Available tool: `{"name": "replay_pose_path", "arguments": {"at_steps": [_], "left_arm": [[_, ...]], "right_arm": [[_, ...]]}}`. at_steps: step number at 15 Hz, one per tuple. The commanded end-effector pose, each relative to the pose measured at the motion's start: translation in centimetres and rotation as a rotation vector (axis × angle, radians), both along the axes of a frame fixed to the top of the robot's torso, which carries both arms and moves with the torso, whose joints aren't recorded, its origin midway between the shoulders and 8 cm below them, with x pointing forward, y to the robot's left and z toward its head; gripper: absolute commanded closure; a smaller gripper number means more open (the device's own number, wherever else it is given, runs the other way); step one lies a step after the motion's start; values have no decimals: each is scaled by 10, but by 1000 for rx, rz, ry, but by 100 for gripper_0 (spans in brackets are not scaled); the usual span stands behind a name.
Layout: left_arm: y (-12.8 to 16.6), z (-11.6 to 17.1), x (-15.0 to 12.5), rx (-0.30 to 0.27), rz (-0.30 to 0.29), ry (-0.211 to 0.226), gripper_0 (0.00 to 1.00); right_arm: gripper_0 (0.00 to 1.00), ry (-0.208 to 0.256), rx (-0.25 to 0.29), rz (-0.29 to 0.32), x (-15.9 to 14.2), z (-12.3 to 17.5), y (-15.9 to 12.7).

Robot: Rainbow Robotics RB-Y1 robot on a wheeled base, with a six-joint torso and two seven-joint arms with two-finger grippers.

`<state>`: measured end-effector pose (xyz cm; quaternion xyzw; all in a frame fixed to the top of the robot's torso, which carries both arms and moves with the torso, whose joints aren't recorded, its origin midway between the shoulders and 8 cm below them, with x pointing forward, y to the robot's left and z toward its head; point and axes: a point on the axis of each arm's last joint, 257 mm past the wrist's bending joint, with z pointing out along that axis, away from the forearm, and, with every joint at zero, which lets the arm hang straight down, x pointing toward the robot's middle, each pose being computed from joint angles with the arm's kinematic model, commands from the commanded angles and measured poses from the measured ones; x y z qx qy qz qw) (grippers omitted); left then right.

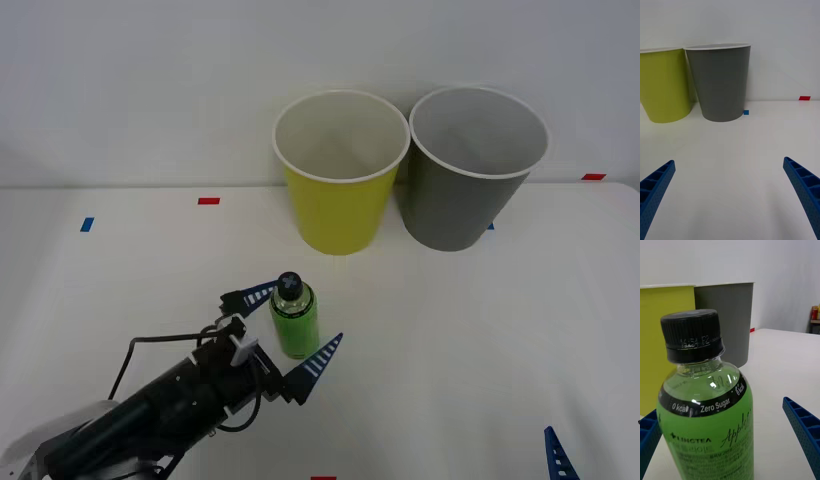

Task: Put cans in the gray bin and PET bottles in the light green bin.

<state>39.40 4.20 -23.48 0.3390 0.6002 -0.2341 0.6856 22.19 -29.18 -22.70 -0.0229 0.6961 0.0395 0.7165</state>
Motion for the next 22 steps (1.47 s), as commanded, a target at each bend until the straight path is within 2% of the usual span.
{"name": "replay_pose_path", "arguments": {"at_steps": [1,6,7,8,9,10,18,22], "left_arm": [[-5,0,3,-3,0,14,0],[-4,3,16,11,5,-5,0],[-4,3,16,11,5,-5,12],[-3,4,16,11,5,-7,54],[-4,4,16,15,3,-11,86],[-4,4,15,14,2,-11,91],[-6,4,15,12,0,-13,97],[-10,12,13,-10,-6,3,100]], "right_arm": [[0,0,0,0,0,0,0],[0,0,0,0,0,0,0],[0,0,0,0,0,0,0],[0,0,0,0,0,0,0],[0,0,0,0,0,0,0],[0,0,0,0,0,0,0],[0,0,0,0,0,0,0],[0,0,0,0,0,0,0]]}}
